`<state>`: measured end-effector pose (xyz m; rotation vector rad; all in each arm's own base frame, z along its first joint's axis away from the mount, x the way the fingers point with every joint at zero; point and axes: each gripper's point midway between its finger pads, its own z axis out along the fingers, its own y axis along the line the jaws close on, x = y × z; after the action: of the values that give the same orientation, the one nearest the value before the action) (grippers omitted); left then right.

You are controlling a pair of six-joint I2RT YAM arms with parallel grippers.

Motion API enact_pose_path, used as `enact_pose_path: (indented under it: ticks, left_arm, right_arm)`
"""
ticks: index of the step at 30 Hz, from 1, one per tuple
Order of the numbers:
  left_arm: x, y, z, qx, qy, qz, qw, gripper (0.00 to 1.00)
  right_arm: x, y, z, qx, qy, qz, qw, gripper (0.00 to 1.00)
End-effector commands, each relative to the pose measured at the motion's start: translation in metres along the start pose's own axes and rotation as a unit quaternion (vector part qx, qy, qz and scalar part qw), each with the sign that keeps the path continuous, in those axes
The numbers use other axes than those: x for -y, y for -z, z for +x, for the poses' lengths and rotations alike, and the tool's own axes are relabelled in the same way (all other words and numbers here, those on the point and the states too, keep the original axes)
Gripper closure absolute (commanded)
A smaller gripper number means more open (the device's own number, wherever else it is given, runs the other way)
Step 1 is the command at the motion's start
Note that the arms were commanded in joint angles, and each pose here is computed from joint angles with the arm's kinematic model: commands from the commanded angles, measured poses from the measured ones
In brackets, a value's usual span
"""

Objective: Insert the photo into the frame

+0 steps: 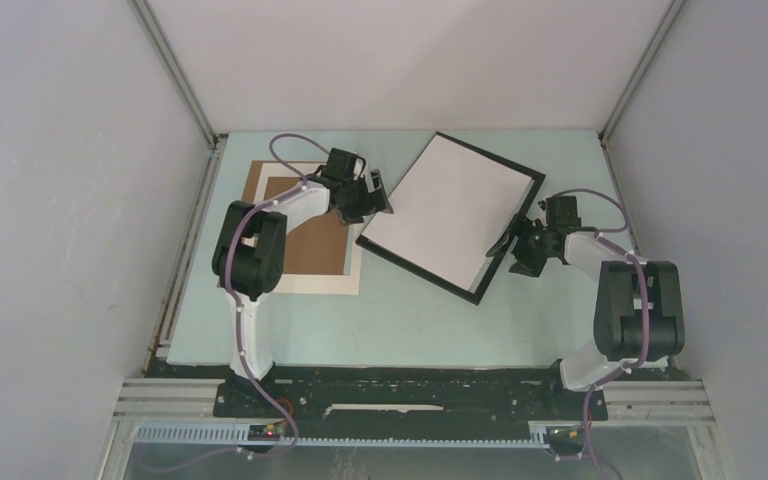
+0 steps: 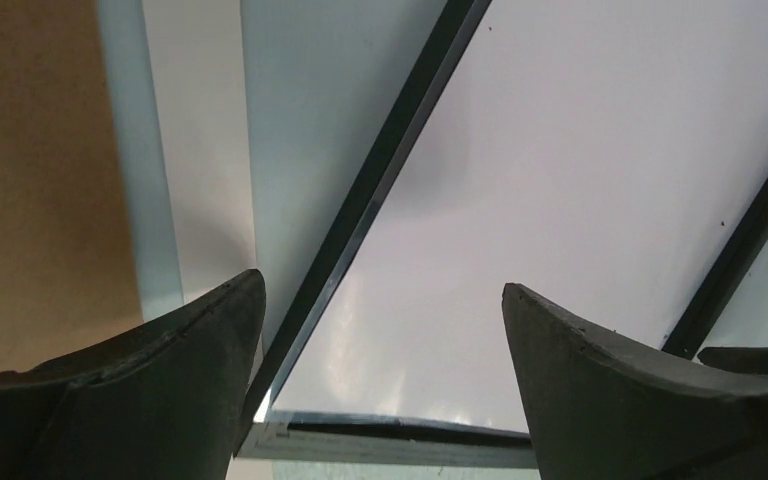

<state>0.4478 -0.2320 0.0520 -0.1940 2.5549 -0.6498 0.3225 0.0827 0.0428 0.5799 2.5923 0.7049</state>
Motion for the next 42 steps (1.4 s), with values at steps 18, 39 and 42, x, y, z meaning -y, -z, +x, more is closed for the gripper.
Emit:
enact_pose_path:
  ticks: [18, 39, 42]
  left_arm:
    - [0.059, 0.049, 0.002, 0.023, 0.005, 0.134, 0.991, 0.2]
    - [0.089, 0.05, 0.034, -0.025, 0.046, 0.196, 0.979, 0.51]
    - [0.081, 0.048, 0.034, -0.021, 0.035, 0.173, 0.984, 0.6]
  right_arm:
    - [-0.007, -0.014, -0.007, -0.007, 0.002, -0.022, 1.0, 0.22]
    - [0.011, -0.01, -0.004, 0.009, 0.024, 0.063, 0.998, 0.3]
    - [0.013, -0.01, -0.004, 0.011, 0.028, 0.071, 0.997, 0.31]
